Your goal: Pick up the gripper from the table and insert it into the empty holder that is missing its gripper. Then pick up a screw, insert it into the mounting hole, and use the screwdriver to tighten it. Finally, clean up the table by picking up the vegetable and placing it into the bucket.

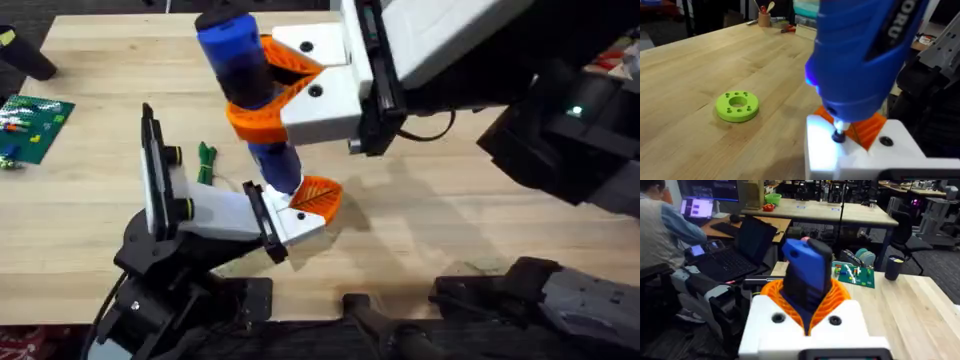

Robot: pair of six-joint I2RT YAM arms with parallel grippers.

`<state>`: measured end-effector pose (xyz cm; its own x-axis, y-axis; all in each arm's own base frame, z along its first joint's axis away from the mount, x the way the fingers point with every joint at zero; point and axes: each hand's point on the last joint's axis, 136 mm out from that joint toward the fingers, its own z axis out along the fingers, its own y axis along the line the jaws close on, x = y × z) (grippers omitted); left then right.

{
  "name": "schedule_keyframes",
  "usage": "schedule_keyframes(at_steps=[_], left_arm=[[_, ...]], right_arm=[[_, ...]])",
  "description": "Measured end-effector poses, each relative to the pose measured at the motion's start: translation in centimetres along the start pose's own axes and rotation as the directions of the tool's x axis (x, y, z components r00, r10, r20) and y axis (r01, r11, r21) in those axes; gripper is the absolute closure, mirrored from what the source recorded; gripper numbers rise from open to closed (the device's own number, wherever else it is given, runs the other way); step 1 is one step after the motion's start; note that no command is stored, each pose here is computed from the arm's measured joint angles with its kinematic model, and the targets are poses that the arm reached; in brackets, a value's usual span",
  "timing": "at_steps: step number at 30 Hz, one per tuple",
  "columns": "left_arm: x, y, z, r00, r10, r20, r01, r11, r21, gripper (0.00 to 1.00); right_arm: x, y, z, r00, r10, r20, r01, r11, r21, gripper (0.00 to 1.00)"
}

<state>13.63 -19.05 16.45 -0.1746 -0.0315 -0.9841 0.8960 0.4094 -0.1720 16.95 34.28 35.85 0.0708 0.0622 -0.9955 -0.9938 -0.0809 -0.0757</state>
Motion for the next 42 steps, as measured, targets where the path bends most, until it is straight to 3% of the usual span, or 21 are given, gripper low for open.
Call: schedule_keyframes(at_steps=[36, 42], left_arm=[[0.0, 0.0, 0.0, 1.000, -0.001, -0.001, 0.001, 1.000, 0.001, 0.987], [0.0, 0.1, 0.0, 1.000, 0.001, 0.001, -0.001, 1.000, -0.004, 0.987]], right_arm=[[0.7, -0.2, 0.0, 0.999, 0.028, -0.025, -0.028, 1.000, 0.014, 0.970], [-0.7, -0.2, 0.0, 0.999, -0.028, 0.029, 0.028, 1.000, 0.009, 0.970]])
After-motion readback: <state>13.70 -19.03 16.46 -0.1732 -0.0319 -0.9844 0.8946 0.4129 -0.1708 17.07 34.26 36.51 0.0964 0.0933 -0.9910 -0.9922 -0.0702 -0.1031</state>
